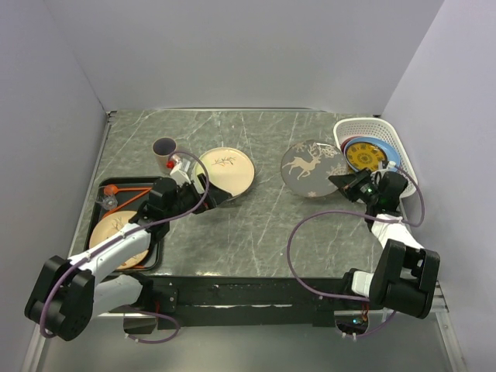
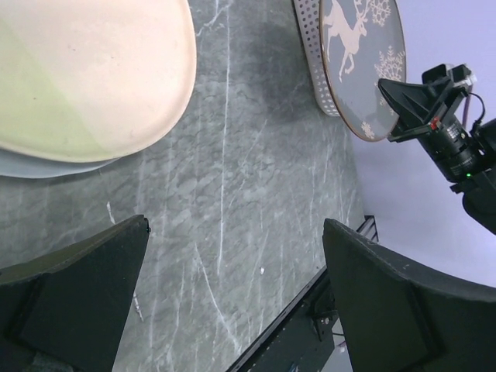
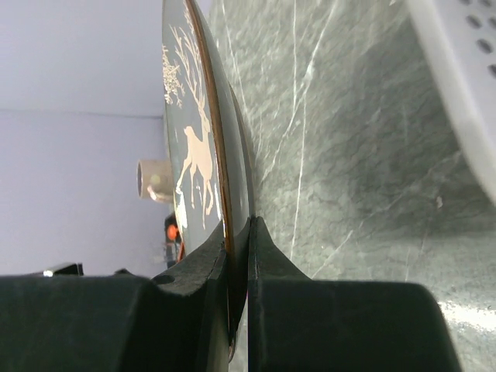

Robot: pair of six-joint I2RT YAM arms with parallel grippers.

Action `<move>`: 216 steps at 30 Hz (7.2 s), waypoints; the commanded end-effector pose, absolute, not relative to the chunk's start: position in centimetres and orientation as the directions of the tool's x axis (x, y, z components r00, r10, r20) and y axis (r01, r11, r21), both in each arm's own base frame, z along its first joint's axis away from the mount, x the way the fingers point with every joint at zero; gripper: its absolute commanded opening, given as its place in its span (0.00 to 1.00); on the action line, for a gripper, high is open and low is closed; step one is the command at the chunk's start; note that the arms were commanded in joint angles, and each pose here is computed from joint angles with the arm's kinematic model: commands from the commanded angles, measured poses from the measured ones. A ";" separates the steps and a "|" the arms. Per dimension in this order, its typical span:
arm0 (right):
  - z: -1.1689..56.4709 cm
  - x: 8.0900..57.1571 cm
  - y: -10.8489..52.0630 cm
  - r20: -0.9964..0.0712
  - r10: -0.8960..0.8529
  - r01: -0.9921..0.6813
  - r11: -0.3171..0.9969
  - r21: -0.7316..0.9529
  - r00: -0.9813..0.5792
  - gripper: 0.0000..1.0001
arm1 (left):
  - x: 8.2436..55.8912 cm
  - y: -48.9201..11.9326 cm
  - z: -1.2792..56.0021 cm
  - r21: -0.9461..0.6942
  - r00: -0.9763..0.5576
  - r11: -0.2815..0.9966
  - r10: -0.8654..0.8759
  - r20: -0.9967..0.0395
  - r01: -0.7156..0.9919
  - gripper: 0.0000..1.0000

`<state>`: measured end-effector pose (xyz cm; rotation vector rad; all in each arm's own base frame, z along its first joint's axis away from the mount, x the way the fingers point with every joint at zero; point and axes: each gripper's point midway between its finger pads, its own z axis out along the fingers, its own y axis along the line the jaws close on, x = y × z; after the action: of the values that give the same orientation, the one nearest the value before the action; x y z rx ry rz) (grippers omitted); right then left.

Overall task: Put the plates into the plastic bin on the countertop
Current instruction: Place the plate in the plastic bin, then pick up the plate at the center of the board.

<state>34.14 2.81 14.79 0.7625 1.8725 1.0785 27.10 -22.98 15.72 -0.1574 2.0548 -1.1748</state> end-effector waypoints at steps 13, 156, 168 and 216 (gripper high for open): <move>20.3 38.8 -2.5 -0.368 0.880 0.015 0.390 0.921 -0.301 0.00 | 27.5 -24.1 18.4 -0.782 -0.688 0.528 -0.432 -0.583 0.331 0.99; 18.5 36.7 1.6 -0.455 0.863 0.108 0.485 0.868 -0.221 1.00 | 30.0 -17.3 12.2 -0.652 -0.675 0.758 -0.470 -0.569 0.021 0.98; 14.7 35.5 7.1 -0.422 0.832 0.099 0.485 0.869 -0.361 1.00 | 32.4 -15.8 11.8 -0.636 -0.668 0.772 -0.475 -0.573 -0.003 0.88; 10.0 39.9 20.0 -0.324 0.674 0.045 0.469 0.882 -0.664 0.99 | 39.2 -16.2 8.0 -0.621 -0.712 0.783 -0.450 -0.539 -0.025 0.09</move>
<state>38.41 18.21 7.94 0.6736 2.0954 1.1475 38.64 -15.05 7.40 -0.4266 2.2762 -0.7248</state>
